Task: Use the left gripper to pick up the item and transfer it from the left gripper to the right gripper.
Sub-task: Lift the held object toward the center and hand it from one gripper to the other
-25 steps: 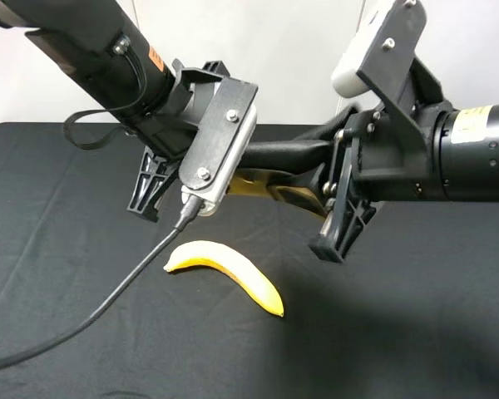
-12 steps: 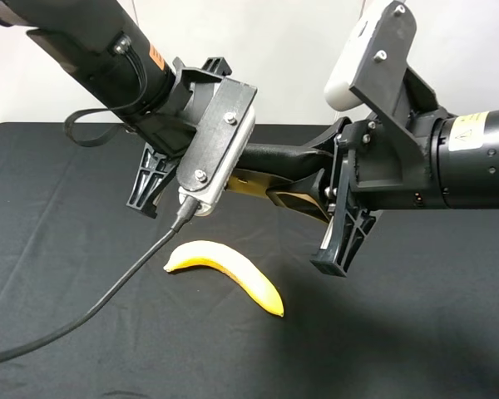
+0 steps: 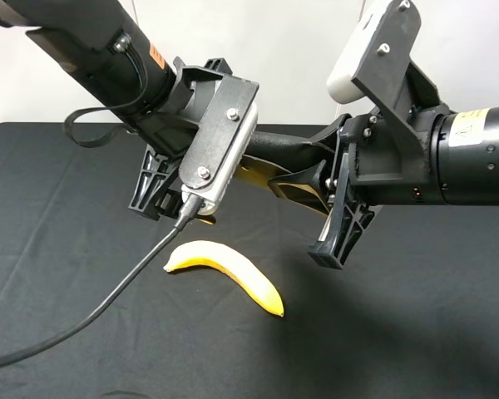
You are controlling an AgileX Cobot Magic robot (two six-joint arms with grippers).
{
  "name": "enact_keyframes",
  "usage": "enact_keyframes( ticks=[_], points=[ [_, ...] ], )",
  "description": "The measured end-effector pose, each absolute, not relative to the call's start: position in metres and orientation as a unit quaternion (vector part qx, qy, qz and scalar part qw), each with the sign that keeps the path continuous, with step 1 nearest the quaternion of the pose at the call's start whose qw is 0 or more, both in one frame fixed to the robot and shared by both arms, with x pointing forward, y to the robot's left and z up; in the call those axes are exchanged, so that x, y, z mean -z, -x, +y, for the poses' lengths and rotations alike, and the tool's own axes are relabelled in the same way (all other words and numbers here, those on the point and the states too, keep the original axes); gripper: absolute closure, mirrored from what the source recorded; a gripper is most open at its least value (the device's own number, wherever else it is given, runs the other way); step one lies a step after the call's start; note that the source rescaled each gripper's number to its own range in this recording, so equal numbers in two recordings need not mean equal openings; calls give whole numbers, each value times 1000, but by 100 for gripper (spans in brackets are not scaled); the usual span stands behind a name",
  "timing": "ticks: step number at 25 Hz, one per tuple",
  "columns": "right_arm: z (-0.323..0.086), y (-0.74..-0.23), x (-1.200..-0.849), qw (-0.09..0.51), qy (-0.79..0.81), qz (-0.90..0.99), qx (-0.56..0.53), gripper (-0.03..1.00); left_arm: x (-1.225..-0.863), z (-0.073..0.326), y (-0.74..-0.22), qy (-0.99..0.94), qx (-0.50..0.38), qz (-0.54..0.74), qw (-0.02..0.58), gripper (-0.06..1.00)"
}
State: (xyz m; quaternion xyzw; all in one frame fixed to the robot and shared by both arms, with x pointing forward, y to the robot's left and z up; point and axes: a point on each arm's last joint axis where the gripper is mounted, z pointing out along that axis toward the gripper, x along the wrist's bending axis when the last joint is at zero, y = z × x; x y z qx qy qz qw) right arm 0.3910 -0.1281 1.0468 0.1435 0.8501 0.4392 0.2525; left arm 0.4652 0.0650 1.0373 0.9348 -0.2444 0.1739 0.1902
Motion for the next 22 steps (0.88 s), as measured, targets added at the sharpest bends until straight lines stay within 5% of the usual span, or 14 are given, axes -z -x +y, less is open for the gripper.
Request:
enact_keyframes(
  ticks=[22],
  points=[
    [-128, -391, -1047, 252, -144, 850, -439, 95, -1069, 72, -460, -916, -240, -230, 226, 0]
  ],
)
